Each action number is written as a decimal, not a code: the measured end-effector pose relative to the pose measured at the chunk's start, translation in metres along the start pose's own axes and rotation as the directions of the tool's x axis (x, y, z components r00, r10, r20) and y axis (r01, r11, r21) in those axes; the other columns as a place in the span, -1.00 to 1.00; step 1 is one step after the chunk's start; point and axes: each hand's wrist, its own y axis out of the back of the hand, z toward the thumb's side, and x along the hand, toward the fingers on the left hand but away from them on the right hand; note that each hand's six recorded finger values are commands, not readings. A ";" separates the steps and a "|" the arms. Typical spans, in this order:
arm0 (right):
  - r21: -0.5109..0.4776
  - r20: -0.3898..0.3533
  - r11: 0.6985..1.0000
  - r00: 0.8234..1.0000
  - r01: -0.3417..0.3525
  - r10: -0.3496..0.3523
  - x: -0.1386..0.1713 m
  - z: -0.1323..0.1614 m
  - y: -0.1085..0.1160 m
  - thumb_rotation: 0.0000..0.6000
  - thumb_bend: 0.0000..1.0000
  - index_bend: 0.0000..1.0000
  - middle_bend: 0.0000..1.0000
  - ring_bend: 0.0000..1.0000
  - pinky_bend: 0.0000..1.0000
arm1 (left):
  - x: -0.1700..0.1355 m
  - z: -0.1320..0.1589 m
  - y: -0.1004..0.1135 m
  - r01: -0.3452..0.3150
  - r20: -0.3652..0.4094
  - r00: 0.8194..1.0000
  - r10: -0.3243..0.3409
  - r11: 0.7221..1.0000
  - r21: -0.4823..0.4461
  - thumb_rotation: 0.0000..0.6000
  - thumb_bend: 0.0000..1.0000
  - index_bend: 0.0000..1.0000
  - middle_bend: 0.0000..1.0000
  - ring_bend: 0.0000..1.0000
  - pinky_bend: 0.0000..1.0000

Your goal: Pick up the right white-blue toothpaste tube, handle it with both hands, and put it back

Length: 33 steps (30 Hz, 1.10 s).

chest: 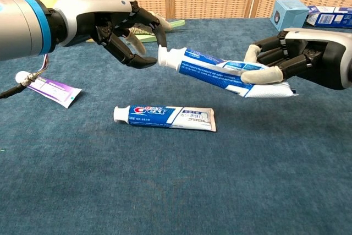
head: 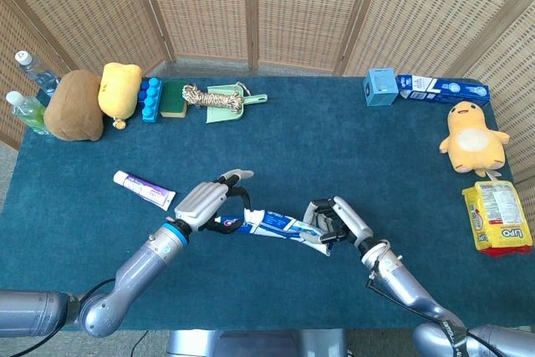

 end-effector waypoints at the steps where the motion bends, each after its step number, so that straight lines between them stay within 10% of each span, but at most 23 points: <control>1: -0.001 0.003 1.000 1.000 0.006 -0.006 0.000 0.000 0.001 1.00 0.16 0.86 0.51 0.55 0.59 | 0.000 0.000 0.000 0.000 0.001 1.000 0.000 1.000 0.000 1.00 -0.33 0.06 -0.80 -0.88 -0.52; 33: -0.001 0.064 0.985 0.983 0.174 -0.174 -0.010 0.000 0.017 1.00 0.17 0.86 0.51 0.56 0.59 | -0.014 0.004 0.005 -0.029 0.030 0.999 0.028 0.999 0.019 1.00 -0.33 0.02 -0.85 -0.98 -0.52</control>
